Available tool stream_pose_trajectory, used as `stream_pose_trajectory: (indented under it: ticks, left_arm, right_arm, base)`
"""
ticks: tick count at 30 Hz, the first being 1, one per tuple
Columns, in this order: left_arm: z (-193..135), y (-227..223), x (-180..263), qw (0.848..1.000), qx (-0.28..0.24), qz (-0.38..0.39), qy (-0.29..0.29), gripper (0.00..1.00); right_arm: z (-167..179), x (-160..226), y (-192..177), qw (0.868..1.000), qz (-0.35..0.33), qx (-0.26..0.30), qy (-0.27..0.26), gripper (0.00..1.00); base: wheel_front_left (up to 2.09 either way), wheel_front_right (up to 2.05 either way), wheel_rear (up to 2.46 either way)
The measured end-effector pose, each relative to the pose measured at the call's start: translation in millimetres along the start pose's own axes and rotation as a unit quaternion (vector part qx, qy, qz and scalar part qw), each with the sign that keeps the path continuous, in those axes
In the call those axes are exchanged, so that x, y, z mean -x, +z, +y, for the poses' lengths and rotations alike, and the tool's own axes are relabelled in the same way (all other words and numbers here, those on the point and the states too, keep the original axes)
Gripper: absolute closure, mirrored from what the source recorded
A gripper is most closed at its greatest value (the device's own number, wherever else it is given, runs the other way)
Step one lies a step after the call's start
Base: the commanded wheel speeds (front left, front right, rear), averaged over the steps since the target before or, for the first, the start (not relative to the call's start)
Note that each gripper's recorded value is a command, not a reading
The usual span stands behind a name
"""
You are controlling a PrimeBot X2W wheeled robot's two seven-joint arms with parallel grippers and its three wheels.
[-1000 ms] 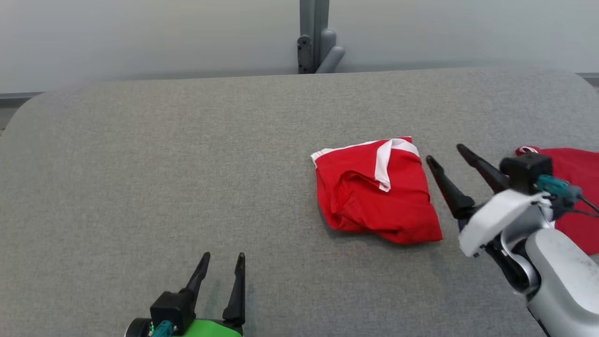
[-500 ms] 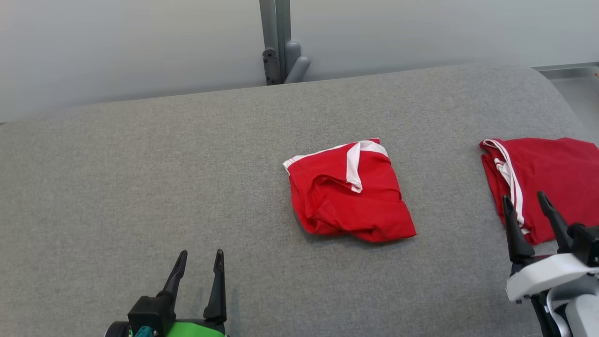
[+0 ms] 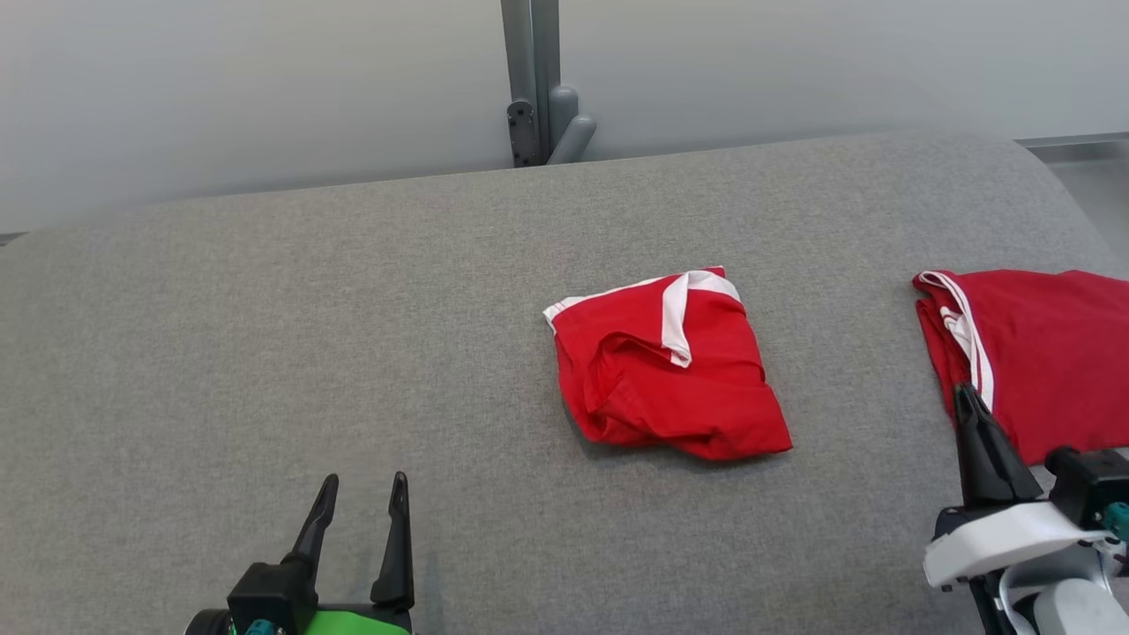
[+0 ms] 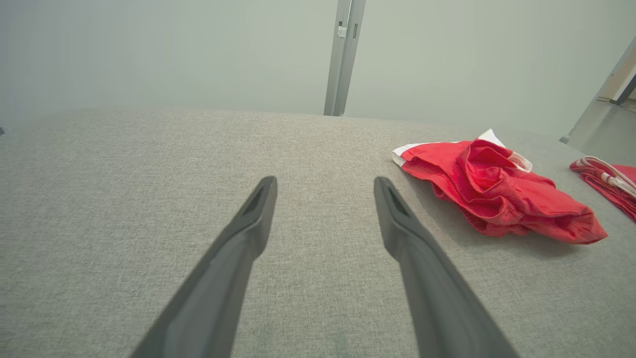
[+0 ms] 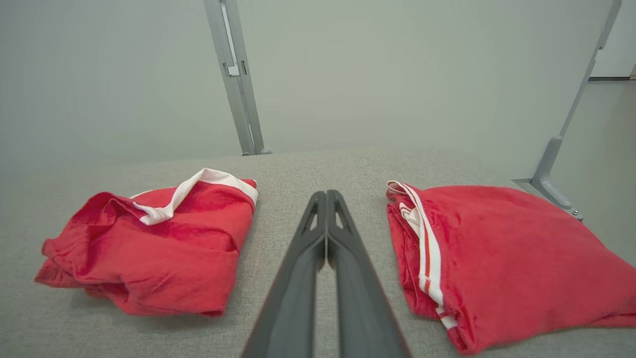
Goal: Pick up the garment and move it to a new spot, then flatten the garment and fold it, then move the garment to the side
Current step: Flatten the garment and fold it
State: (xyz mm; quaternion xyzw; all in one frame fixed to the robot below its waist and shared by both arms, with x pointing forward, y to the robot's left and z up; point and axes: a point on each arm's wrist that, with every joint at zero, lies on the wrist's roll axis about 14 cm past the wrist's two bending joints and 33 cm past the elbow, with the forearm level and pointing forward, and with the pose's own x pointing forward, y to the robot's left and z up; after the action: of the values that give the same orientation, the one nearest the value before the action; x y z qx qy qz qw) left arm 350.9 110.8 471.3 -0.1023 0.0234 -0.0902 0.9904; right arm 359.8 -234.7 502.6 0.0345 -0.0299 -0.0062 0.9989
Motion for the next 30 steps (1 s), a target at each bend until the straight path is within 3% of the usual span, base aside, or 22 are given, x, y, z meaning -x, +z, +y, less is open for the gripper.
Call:
stream_pose_trajectory:
  ticks: [5,16,30]
  left_arm:
    - [6,-1,1,1.0,0.001,0.001,0.01,0.0]
    - [15,-10,-9,0.999,0.01,0.015,0.03,0.0]
    - [42,-15,-7,0.996,0.011,0.024,0.08,0.0]
  right_arm:
    - [31,-23,2,0.999,-0.005,-0.001,0.046,1.0]
    - [98,-78,-39,0.989,0.055,-0.005,0.134,1.0]
    - [145,-98,-102,0.971,0.143,-0.011,0.19,1.0]
  base:
    - [0.0,0.0,0.0]
    - [0.0,0.0,0.0]
    - [0.0,0.0,0.0]
